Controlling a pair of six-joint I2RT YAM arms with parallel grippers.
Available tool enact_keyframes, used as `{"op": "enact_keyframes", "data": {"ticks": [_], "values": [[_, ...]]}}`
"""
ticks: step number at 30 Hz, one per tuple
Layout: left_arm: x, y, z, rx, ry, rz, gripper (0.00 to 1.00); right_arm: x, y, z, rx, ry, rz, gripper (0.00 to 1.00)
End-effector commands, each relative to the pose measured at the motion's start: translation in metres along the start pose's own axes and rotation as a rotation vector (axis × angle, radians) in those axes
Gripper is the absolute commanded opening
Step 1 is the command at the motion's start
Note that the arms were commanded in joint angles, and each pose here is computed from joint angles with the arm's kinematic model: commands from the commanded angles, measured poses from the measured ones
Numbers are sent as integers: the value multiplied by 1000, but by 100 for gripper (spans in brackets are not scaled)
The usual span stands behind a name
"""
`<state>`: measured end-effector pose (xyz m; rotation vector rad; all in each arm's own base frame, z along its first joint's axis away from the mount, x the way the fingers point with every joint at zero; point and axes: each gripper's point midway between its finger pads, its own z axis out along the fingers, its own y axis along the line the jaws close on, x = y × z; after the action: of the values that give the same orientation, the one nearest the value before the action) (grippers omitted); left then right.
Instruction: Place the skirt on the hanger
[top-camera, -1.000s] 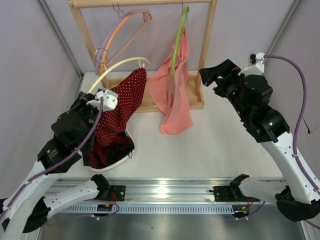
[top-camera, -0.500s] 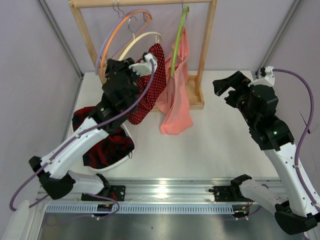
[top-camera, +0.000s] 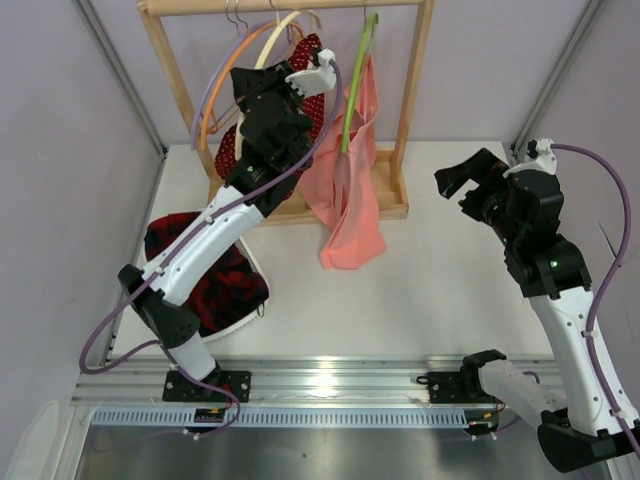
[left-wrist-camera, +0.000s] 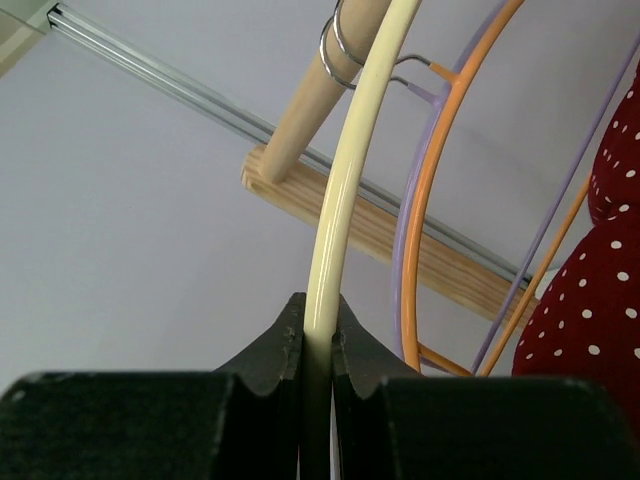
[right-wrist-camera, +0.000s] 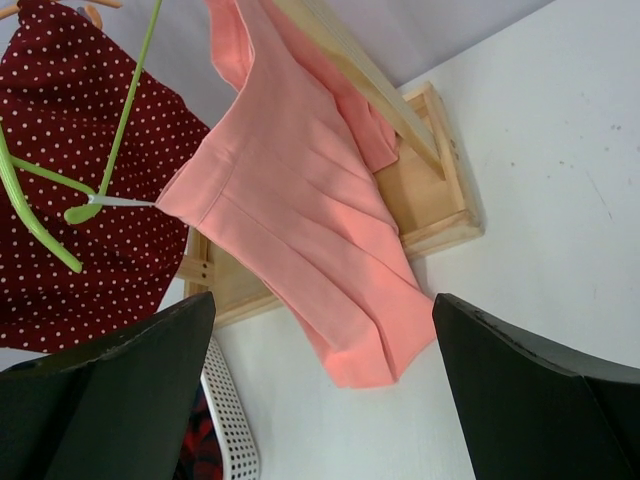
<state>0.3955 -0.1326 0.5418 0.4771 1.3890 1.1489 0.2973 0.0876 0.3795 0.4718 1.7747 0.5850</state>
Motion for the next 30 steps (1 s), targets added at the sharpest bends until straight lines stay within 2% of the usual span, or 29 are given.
{"op": "enact_keyframes", "data": {"ticks": [1,5,11,22,30], "values": [[0,34,10,-98,14,-86,0,3,4,2,-39,37,-23,99],[-3,23,18,-95,20,-50,0,7,1,7,-44,61,-13,100],[-14,24,28,-107,5,-82,0,11,-4,13,-42,83,-1,99],[-15,-41,54,-31,28,-15,0,14,-13,17,-23,107,-31,99],[-16,-62,56,2,20,35,0,21,-14,15,-23,126,-50,99]]}}
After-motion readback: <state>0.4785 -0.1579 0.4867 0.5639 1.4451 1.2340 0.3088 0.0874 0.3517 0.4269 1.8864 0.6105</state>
